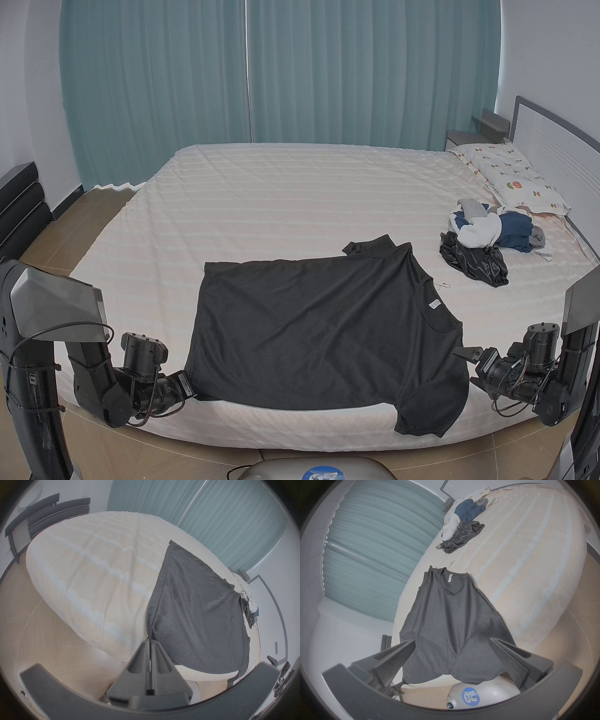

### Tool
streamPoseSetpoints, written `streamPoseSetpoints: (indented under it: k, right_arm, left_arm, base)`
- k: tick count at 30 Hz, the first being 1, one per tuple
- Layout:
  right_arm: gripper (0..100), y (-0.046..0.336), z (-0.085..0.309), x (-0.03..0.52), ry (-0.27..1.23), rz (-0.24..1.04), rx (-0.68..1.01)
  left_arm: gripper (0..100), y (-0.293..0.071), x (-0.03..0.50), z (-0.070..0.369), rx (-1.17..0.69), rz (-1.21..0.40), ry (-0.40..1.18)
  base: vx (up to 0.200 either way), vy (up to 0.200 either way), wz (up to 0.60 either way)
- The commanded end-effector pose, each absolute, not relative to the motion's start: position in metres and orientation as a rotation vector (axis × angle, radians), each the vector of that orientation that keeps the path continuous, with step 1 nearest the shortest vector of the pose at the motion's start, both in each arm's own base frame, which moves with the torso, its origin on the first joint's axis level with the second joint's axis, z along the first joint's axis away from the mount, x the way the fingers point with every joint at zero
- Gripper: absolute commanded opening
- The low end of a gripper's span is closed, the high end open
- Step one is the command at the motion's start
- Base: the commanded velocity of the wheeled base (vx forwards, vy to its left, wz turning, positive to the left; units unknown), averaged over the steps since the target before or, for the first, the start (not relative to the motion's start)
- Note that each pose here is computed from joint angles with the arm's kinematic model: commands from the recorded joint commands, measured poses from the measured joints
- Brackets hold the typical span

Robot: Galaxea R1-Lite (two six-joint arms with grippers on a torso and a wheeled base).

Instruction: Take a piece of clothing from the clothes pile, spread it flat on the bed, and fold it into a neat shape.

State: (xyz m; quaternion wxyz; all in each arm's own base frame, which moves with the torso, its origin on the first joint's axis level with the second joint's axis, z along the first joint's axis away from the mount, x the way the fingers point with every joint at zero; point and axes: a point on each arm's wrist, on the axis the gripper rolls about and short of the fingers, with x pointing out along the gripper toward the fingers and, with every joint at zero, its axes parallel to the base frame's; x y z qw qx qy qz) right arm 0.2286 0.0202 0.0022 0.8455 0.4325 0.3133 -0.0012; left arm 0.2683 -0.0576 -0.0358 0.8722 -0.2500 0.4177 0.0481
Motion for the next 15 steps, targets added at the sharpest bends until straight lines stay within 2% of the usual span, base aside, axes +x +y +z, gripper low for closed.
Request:
streamPoseSetpoints:
  k: [1, 6, 15]
  right_arm:
    - [100, 0.018, 0.001, 0.224, 0.67, -0.009, 0.885]
    - [100, 0.012, -0.01, 0.217, 0.725, -0.01, 0.758]
    - [100, 0.012, -0.033, 0.23, 0.765, 0.003, 0.678]
  left_arm:
    - [0, -0.056, 0.263, -0.03, -0.527, 0.097, 0.869]
    - [0, -0.053, 0.259, -0.029, -0.527, 0.111, 0.881]
    - [0, -0.046, 0.246, -0.032, -0.504, 0.136, 0.922]
  base:
    - [0.0, 0.0, 0.0]
    - [0.0, 0.0, 0.0]
    - [0.0, 0.0, 0.0]
